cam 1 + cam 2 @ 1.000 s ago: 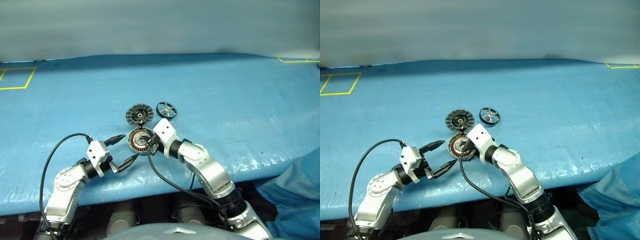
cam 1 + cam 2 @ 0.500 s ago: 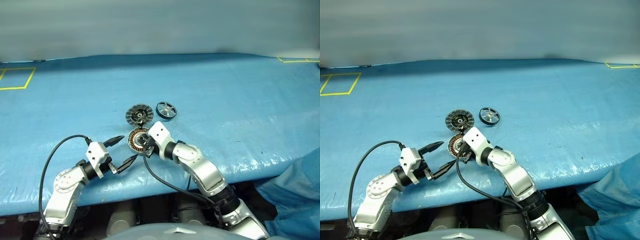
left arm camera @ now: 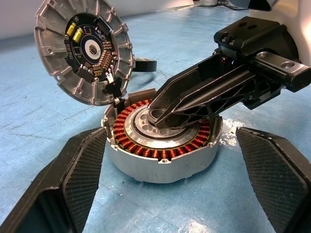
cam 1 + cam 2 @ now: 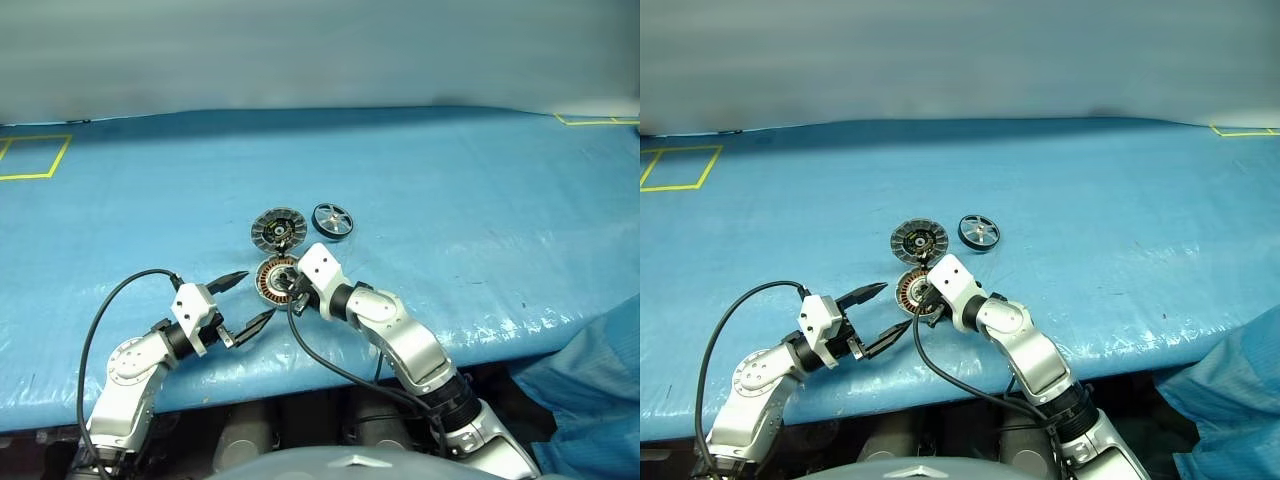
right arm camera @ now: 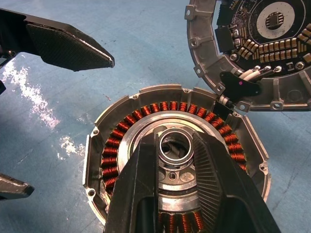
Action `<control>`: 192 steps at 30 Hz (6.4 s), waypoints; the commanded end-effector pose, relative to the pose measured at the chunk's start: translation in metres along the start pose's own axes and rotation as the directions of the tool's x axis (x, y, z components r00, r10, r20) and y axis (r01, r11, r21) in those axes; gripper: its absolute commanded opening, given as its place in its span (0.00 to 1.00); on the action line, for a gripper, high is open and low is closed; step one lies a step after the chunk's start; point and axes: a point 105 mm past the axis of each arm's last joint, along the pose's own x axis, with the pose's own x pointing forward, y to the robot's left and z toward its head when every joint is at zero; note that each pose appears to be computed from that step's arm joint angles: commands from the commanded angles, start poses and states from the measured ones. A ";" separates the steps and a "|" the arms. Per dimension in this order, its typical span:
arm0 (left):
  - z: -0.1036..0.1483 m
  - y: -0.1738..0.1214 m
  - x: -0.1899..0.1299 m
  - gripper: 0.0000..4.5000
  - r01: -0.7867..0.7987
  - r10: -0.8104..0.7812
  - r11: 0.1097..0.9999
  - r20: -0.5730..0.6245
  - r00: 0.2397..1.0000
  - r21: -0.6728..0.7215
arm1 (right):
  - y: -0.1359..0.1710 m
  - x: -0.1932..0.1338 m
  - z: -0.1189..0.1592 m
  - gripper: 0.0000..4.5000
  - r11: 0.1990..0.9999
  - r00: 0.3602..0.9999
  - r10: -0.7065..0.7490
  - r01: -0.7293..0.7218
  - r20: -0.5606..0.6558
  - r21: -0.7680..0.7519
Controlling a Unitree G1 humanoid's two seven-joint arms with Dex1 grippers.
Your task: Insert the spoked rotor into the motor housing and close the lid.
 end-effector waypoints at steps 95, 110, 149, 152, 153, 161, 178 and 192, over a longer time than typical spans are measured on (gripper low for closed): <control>0.006 -0.003 0.004 1.00 -0.013 0.012 0.999 0.024 1.000 0.039 | -0.004 0.002 -0.028 0.01 0.986 0.985 -0.034 0.006 -0.168 -0.166; 0.006 -0.005 0.010 1.00 0.005 -0.006 0.999 0.039 0.999 0.034 | -0.009 -0.007 0.007 0.01 0.967 0.996 -0.060 0.042 -0.061 -0.253; -0.004 -0.002 0.010 1.00 -0.040 0.039 0.999 0.051 0.998 0.026 | -0.149 -0.031 0.012 0.34 0.871 0.903 -0.412 0.350 -0.125 -0.344; -0.005 -0.002 0.009 1.00 -0.044 0.042 0.999 0.048 0.998 0.026 | -0.141 -0.027 0.008 0.34 0.886 0.914 -0.385 0.326 -0.129 -0.331; -0.005 -0.002 0.009 1.00 -0.044 0.043 0.999 0.047 0.998 0.025 | -0.140 -0.026 0.007 0.34 0.888 0.916 -0.381 0.323 -0.128 -0.328; -0.006 -0.002 0.008 1.00 -0.041 0.040 0.999 0.044 0.998 0.029 | -0.131 -0.024 0.016 0.34 0.887 0.923 -0.376 0.332 -0.085 -0.321; -0.005 -0.004 0.009 1.00 -0.031 0.030 0.999 0.042 0.999 0.031 | -0.115 -0.009 0.010 0.34 0.920 0.931 -0.357 0.335 -0.079 -0.204; -0.005 -0.004 0.008 1.00 -0.025 0.023 0.999 0.037 0.999 0.032 | -0.125 -0.007 -0.007 0.21 0.911 0.902 -0.407 0.390 -0.144 -0.136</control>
